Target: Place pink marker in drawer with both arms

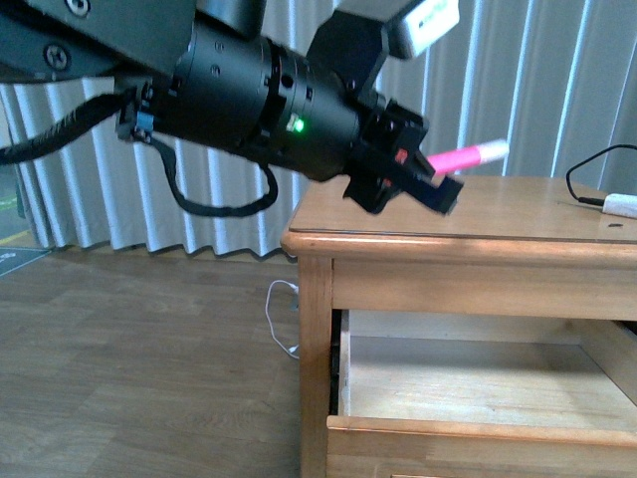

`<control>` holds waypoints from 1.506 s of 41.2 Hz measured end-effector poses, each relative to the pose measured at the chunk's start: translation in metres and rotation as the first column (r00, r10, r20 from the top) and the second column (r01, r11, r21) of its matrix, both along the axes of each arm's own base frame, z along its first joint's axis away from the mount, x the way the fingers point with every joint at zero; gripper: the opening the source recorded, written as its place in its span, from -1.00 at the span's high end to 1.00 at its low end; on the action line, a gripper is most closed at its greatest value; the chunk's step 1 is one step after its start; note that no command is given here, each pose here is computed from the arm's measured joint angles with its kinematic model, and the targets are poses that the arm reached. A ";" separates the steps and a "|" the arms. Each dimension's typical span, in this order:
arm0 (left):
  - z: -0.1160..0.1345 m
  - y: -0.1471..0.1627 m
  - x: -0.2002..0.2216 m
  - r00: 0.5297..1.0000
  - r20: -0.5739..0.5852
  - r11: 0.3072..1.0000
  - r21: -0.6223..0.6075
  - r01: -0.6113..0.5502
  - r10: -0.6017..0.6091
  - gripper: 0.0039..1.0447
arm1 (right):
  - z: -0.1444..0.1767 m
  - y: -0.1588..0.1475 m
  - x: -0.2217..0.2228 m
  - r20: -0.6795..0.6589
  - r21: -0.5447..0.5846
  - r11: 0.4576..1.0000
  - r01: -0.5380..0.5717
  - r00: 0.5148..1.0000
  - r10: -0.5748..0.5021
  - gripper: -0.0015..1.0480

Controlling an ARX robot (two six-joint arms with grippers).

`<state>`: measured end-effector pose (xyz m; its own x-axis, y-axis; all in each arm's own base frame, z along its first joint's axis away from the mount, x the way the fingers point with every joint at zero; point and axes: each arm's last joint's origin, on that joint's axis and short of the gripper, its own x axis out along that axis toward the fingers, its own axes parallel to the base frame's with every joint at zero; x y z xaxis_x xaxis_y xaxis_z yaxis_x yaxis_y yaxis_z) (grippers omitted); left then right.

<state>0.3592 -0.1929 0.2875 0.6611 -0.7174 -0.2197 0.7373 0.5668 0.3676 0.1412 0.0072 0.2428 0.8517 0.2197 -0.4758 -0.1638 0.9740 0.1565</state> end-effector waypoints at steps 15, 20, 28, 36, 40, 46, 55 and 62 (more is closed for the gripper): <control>-0.049 -0.010 0.003 0.999 -0.052 0.996 0.092 -0.003 0.008 0.73 | 0.000 0.000 0.000 0.000 0.000 1.000 0.000 1.000 0.000 -0.83; -0.070 -0.017 0.009 0.997 -0.075 0.994 0.104 -0.014 0.022 0.73 | 0.000 0.000 0.000 0.000 0.000 1.000 0.000 1.000 0.000 -0.83; -0.095 -0.023 0.018 0.991 -0.118 0.991 0.129 -0.042 0.057 0.73 | 0.000 0.000 0.000 0.000 0.000 1.000 0.000 1.000 0.000 -0.83; -0.107 -0.027 0.025 0.987 -0.142 0.989 0.141 -0.055 0.075 0.73 | 0.000 0.000 0.000 0.000 0.000 1.000 0.000 1.000 0.000 -0.83; -0.111 -0.029 0.027 0.985 -0.148 0.987 0.146 -0.071 0.093 0.73 | 0.000 0.000 0.000 0.000 0.000 1.000 0.000 1.000 0.000 -0.83; -0.117 -0.032 0.029 0.981 -0.147 0.982 0.162 -0.098 0.123 0.65 | 0.000 0.000 0.000 0.000 0.000 1.000 0.000 1.000 0.000 -0.83; -0.122 -0.037 0.028 0.981 -0.131 0.979 0.165 -0.123 0.145 0.13 | 0.000 0.000 0.000 0.000 0.000 1.000 0.000 1.000 0.000 -0.83; -0.120 -0.033 0.020 0.972 -0.056 0.963 0.155 -0.219 0.230 -0.49 | 0.000 0.000 0.000 0.000 0.000 1.000 0.000 1.000 0.000 -0.83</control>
<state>0.3797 -0.2260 0.1676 0.7798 -0.5086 -0.3651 0.6251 0.6650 0.4088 0.1412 0.0072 0.2428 0.8517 0.2197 -0.4758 -0.1638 0.9740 0.1565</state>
